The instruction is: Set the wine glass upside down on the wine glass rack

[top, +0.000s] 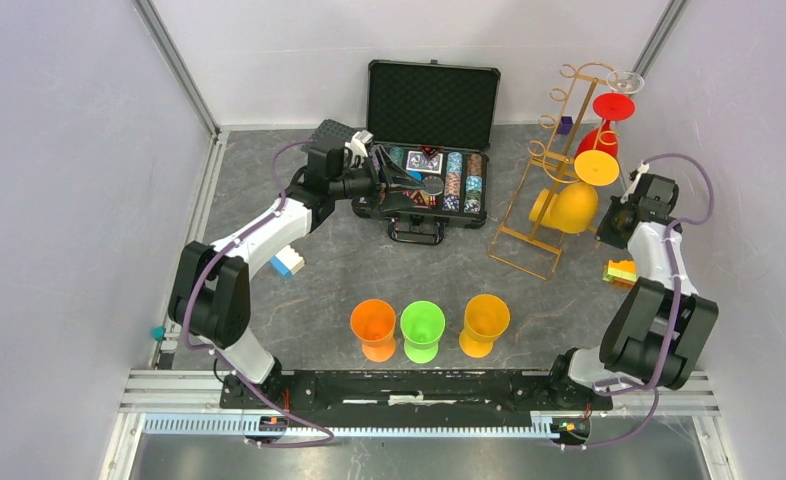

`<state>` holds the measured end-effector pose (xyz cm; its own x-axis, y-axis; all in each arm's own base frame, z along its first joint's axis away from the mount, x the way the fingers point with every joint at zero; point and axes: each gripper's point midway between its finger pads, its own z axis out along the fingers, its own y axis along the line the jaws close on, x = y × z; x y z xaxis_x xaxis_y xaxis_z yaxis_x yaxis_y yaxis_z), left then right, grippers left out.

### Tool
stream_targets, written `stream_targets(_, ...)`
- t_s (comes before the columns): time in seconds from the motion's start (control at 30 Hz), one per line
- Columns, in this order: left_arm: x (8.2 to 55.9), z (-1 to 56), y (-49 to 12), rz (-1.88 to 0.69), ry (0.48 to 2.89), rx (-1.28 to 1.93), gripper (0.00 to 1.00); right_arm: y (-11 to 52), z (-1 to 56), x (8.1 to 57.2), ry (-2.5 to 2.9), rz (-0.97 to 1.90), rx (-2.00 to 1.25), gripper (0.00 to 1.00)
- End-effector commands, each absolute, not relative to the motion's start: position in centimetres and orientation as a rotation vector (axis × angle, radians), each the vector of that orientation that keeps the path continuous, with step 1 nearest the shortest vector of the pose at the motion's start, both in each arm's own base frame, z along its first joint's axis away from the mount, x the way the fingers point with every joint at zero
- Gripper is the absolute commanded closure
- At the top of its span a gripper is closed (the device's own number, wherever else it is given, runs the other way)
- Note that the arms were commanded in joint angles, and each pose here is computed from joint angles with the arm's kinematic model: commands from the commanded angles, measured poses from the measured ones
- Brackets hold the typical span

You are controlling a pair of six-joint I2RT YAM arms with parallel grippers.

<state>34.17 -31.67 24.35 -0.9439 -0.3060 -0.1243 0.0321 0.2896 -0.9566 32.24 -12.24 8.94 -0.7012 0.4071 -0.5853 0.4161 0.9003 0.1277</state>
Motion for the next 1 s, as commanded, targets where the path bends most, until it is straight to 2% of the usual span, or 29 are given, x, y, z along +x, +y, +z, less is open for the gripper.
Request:
stream_targets(0.0, 34.0, 25.9, -31.6, -1.729, 2.228, -0.189, 0.34, -14.0, 14.9, 32.6, 2.322, -0.213, 0.512, 1.0)
stream_targets(0.33, 33.7, 25.9, -31.7, -1.746, 2.229, -0.181, 0.34, -15.7, 17.9, 27.9, 2.353, -0.587, 0.504, 1.0)
stream_targets(0.5, 33.6, 25.8, -31.7, -1.755, 2.23, -0.172, 0.34, -17.3, 21.3, 26.6, 2.257, -0.747, 0.508, 1.0)
stream_targets(0.87, 33.3, 25.7, -31.6, -1.761, 2.233, -0.172, 0.34, -18.3, 36.9, 29.1, 1.952, -0.91, 0.412, 1.0)
stream_targets(0.97, 33.3, 25.8, -31.6, -1.757, 2.227, -0.172, 0.34, -18.2, 40.8, 29.3, 1.91, -1.056, 0.355, 1.0)
